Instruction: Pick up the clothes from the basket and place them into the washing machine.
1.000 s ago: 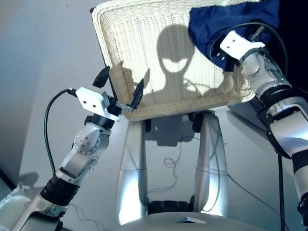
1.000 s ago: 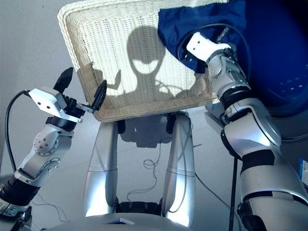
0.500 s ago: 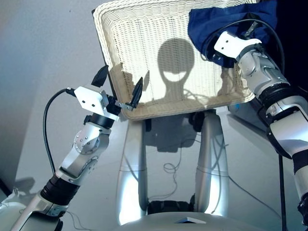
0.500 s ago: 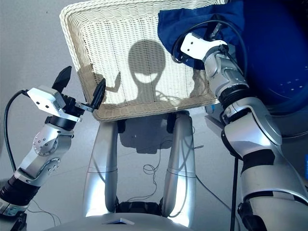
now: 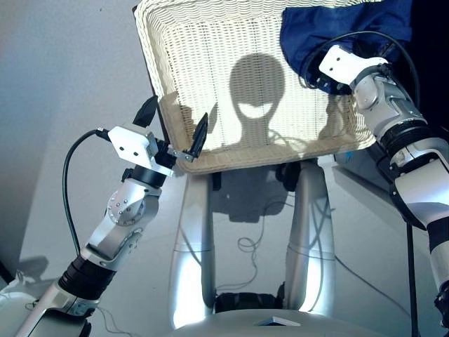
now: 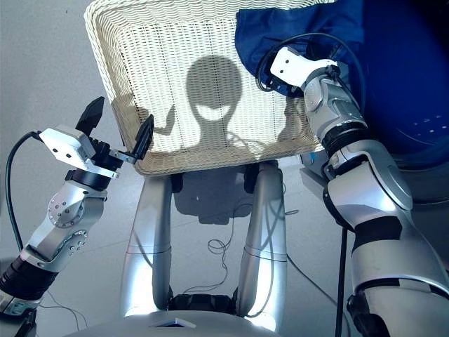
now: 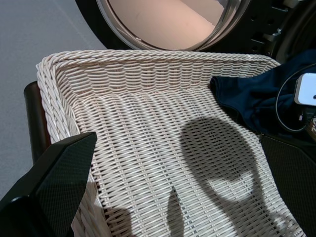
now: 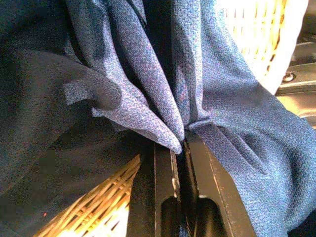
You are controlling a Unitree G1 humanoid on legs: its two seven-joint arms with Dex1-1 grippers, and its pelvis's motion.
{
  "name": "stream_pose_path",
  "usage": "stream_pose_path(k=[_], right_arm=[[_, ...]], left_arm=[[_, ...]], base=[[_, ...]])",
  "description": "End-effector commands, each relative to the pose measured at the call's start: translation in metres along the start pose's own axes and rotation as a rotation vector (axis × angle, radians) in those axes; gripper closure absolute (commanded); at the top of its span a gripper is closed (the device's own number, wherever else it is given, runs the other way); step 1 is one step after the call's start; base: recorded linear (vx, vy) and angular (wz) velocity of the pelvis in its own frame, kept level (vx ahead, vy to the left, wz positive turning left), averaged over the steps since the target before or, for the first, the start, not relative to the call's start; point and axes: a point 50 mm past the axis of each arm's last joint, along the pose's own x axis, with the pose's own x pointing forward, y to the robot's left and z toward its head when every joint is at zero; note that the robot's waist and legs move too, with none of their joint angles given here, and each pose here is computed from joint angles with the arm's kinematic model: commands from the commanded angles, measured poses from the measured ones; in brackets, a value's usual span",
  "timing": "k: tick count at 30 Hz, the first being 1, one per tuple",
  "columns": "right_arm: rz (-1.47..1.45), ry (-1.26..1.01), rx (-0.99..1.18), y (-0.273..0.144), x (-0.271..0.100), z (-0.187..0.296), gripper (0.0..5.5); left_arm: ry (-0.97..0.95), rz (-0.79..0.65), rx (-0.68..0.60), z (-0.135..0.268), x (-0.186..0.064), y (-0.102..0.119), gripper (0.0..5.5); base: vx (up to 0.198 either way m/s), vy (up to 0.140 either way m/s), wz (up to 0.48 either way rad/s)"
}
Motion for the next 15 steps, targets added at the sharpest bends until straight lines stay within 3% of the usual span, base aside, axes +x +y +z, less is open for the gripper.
stream_pose_path(k=[1, 8, 12, 15], right_arm=[[-0.101, 0.018, 0.005, -0.038, 0.002, -0.013, 5.50], [-0.181, -0.092, 0.135, -0.045, -0.006, -0.007, 5.50], [-0.276, -0.141, 0.360, -0.046, -0.019, -0.016, 5.50], [-0.399, -0.171, 0.681, -0.049, -0.032, -0.026, 5.50]], left_arm=[[-0.157, -0.042, -0.063, 0.028, -0.001, -0.014, 0.00], [-0.166, -0.039, -0.057, 0.029, -0.002, -0.013, 0.00], [-0.183, -0.041, -0.036, 0.032, -0.001, -0.012, 0.00], [-0.201, -0.040, -0.022, 0.034, -0.001, -0.011, 0.00]], base=[[0.000, 0.000, 0.000], [0.000, 0.000, 0.000], [0.000, 0.000, 0.000], [0.000, 0.000, 0.000]])
